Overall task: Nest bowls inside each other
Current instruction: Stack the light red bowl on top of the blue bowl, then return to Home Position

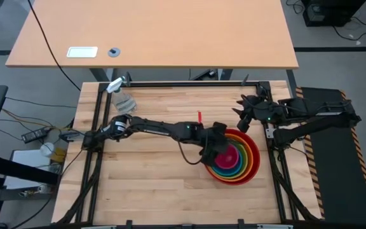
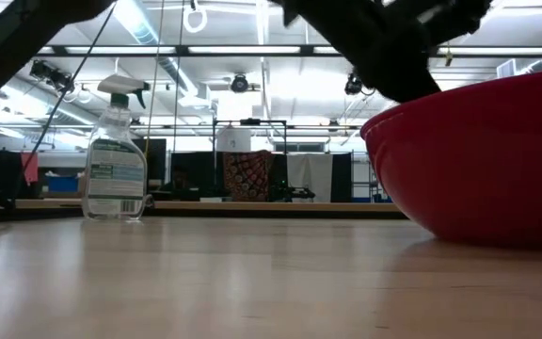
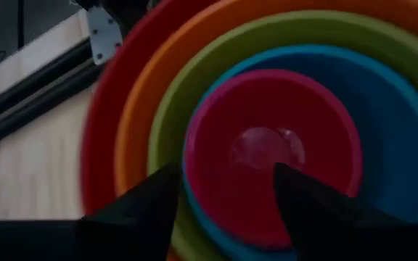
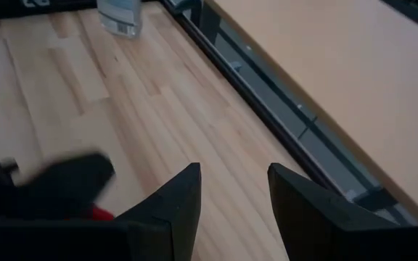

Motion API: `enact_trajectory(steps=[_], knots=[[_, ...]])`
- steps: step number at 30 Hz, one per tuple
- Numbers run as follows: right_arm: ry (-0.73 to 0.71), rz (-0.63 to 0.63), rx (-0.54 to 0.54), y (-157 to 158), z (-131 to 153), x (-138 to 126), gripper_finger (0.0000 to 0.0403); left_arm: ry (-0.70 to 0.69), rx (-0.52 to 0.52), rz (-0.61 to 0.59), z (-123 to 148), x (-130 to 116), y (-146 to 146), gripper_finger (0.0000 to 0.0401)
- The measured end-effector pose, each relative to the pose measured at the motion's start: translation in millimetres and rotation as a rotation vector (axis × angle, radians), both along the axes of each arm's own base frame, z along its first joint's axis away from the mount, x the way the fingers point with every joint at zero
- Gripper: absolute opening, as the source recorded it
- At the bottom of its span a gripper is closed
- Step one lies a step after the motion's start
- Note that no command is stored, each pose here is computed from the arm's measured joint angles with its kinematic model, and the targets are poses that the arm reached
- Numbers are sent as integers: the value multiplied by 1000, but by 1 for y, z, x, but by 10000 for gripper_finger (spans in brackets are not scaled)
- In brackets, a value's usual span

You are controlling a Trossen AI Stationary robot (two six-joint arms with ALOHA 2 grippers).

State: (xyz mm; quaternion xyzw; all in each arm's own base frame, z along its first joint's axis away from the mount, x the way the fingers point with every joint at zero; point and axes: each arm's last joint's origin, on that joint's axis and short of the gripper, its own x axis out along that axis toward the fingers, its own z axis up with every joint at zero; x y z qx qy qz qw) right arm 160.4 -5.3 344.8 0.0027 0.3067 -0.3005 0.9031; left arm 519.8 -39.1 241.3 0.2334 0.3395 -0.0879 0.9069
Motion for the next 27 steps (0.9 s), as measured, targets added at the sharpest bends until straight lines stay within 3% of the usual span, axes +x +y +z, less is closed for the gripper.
enact_trajectory(steps=[3, 9, 16, 22, 27], knots=[[-3, -35, 27, 0, -3, -8, 169, 3, 7, -6, 16, -13, 1, 230], [-45, -100, 20, 2, -22, -25, 169, -13, -2, 3, 11, -49, 5, 192], [-170, 9, 57, 11, -42, -29, 169, -258, -85, 47, 25, -128, 12, 153], [-334, 100, 42, 13, -59, -51, 169, -376, -178, 190, 34, -207, 23, 144], [-519, 227, 60, 11, -76, -67, 169, -474, -232, 280, 24, -266, 29, 144]])
